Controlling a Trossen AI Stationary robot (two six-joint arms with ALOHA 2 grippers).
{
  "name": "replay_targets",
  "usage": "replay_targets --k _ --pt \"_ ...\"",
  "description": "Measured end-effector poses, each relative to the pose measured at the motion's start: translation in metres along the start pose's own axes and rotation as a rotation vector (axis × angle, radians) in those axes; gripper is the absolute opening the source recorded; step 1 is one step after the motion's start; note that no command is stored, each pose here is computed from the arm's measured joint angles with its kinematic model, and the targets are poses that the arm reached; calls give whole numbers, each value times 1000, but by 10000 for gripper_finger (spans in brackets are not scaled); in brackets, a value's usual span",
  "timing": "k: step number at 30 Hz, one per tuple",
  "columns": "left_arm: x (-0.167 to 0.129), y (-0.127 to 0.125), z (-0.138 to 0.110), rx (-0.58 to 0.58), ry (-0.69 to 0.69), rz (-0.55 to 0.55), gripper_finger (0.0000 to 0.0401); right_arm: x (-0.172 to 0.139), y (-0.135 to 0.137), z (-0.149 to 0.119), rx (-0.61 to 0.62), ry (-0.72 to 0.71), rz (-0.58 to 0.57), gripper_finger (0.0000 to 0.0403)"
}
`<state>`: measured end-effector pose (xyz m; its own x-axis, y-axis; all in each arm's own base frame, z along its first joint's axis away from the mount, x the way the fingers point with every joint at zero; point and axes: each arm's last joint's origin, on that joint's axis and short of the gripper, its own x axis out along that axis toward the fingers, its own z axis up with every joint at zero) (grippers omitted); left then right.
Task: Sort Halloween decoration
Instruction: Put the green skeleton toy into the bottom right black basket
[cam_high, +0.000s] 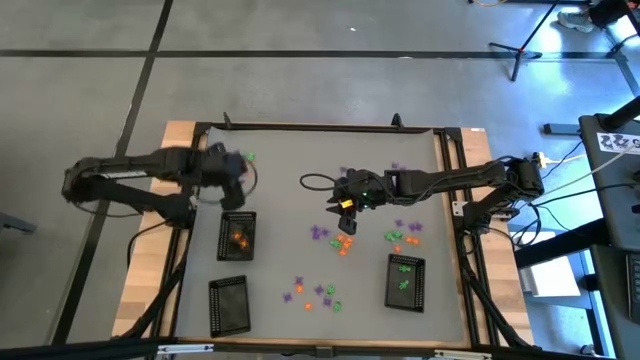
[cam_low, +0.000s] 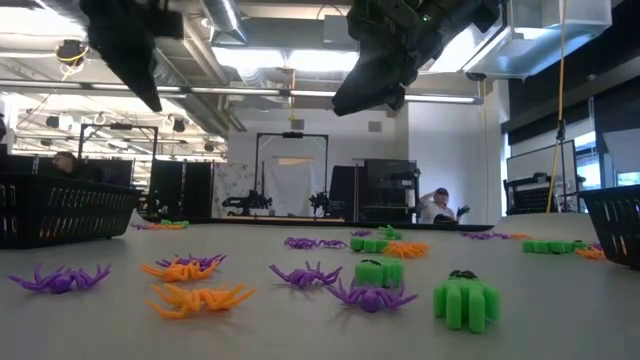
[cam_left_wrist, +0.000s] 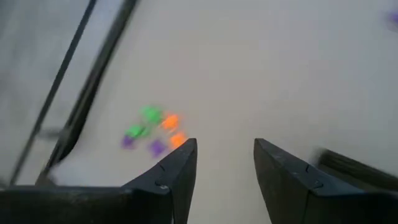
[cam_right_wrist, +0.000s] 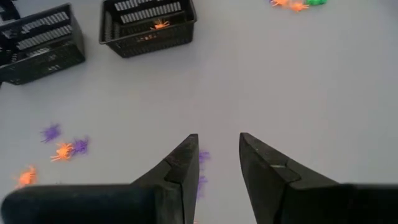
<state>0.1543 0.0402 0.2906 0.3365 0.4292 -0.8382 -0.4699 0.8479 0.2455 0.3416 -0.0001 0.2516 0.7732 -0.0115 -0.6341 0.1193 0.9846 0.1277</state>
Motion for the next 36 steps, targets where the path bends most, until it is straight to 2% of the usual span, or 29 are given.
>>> replay_targets --k 4,12,18,26,36 --pt "19 29 6 -152 69 6 150 0 -2 1 0 -13 -62 112" --pt "91 72 19 -232 292 43 150 1 -2 2 0 -27 -80 112" --pt "141 96 22 -337 327 48 150 1 -2 1 -9 -25 -80 112" --pt "180 110 20 -475 334 50 150 1 -2 1 -24 -26 -80 112" --pt "206 107 12 -524 418 43 150 1 -2 1 -24 -26 -80 112"
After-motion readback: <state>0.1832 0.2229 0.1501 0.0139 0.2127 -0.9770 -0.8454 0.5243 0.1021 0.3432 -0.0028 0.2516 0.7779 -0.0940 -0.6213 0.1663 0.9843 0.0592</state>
